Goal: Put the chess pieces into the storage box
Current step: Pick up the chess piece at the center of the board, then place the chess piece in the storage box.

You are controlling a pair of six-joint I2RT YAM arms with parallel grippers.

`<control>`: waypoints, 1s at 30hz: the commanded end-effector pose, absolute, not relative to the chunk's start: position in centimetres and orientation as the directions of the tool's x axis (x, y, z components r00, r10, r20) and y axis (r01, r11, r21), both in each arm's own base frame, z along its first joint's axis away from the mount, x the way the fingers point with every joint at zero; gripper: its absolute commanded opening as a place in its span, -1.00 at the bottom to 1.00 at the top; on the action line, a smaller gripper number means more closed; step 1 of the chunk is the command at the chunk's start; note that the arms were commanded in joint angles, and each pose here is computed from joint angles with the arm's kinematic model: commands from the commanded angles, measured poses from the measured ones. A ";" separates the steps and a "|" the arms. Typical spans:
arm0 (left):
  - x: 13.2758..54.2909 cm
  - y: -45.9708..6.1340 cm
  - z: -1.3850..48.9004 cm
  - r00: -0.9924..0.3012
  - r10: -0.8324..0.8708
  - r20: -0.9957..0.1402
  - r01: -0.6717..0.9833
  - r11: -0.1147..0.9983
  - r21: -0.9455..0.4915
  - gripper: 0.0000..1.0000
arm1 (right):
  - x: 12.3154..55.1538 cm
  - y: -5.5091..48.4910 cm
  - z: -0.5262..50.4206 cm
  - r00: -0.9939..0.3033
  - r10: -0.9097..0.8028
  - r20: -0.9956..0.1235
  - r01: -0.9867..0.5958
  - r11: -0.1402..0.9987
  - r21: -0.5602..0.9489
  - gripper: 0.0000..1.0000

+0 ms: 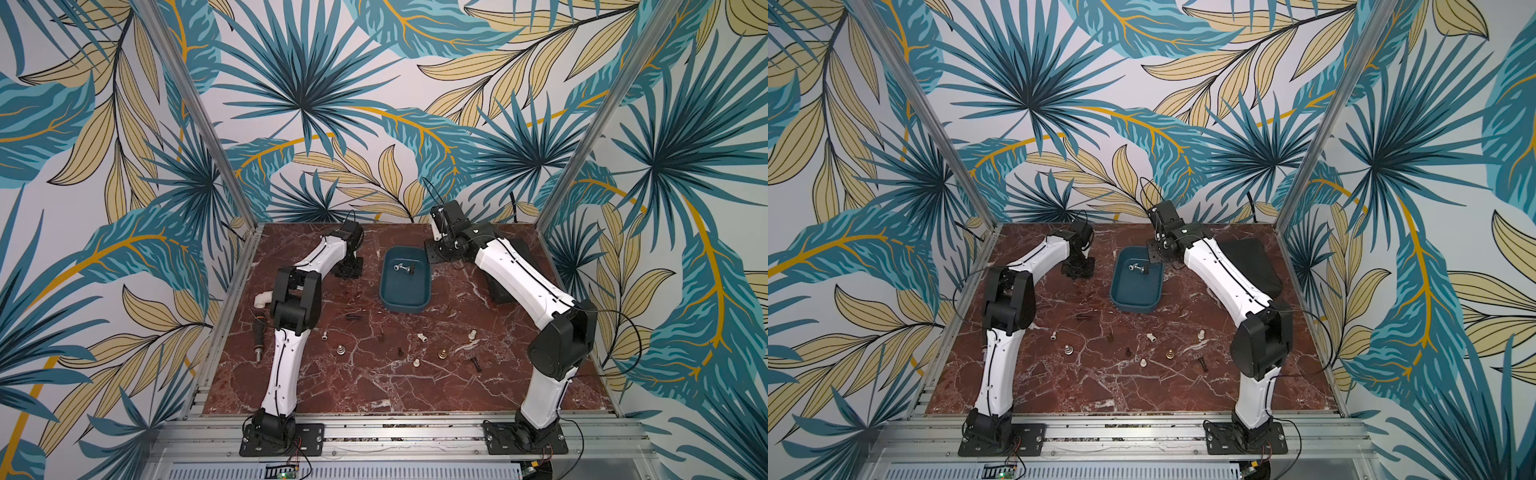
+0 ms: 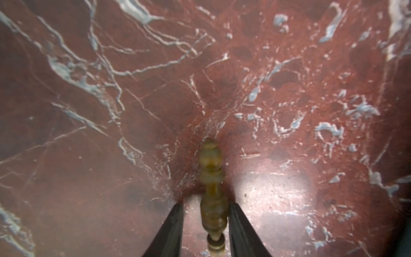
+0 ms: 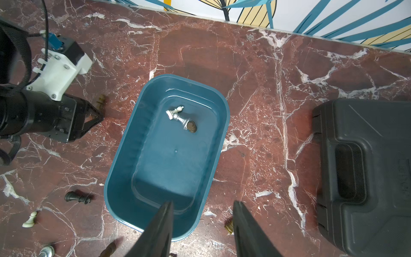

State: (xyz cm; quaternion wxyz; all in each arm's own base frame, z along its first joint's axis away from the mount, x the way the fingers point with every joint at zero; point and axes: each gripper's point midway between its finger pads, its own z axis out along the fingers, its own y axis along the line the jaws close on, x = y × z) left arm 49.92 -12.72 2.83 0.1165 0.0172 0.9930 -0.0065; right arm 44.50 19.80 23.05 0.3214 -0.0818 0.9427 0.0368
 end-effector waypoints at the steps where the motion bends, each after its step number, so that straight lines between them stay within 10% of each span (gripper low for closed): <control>1: 48.8 -12.0 0.3 -0.986 0.046 -0.159 0.043 0.999 0.017 -0.34 | 44.1 19.8 23.7 -0.769 -0.115 -0.629 -0.171 0.985 0.030 -0.03; 15: 50.0 -11.9 6.9 -0.951 0.086 -0.297 0.080 0.996 0.031 -0.95 | 43.9 19.4 25.0 -0.752 -0.107 -0.650 -0.164 0.986 0.027 -0.03; 30: 46.4 -24.6 16.3 -0.842 0.267 -0.469 0.371 0.917 -0.145 -0.98 | 43.7 18.1 26.4 -0.724 -0.117 -0.680 -0.138 0.990 -0.023 -0.03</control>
